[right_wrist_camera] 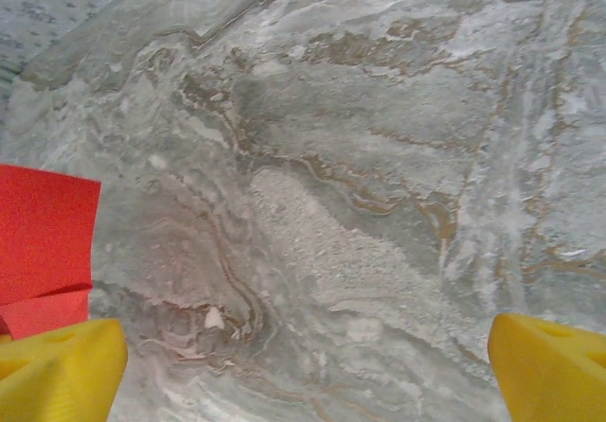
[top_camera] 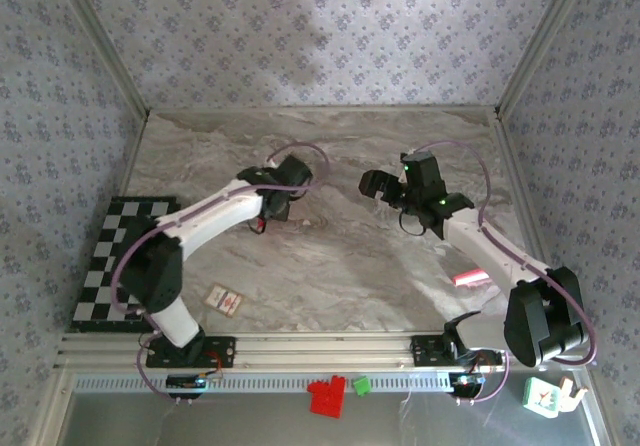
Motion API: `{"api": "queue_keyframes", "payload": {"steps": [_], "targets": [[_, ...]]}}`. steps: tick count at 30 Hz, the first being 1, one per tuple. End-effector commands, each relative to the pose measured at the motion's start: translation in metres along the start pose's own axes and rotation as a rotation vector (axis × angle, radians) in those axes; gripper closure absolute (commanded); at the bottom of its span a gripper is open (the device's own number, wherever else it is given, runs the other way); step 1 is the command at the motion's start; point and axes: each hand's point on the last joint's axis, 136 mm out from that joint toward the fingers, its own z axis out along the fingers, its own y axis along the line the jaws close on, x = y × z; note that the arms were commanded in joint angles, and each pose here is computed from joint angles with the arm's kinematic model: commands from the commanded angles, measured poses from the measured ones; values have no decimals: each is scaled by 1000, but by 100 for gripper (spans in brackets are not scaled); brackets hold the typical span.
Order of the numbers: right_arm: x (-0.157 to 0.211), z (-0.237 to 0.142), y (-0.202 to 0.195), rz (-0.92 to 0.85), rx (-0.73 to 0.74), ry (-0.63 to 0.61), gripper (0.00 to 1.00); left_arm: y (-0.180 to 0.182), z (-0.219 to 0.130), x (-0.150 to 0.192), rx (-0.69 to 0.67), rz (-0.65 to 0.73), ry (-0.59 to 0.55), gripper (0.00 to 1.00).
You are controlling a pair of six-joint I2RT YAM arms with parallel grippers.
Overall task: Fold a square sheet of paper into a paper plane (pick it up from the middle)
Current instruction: Turn over the paper at the center of the table.
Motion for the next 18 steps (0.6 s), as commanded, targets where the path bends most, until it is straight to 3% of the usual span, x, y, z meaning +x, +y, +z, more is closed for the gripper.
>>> {"api": "queue_keyframes", "payload": {"steps": [1, 4, 11, 18], "targets": [[-9, -9, -13, -41, 53, -57, 0, 16, -3, 9, -205, 87, 34, 90], [-8, -11, -27, -15, 82, -60, 0, -13, 4, 16, -149, 99, 77, 86], [-6, -15, -54, 83, 99, -40, 0, -87, 12, 25, 217, -34, 183, 74], [2, -9, -52, 119, 72, -5, 0, -105, -31, 3, 560, -161, 137, 53]]}}
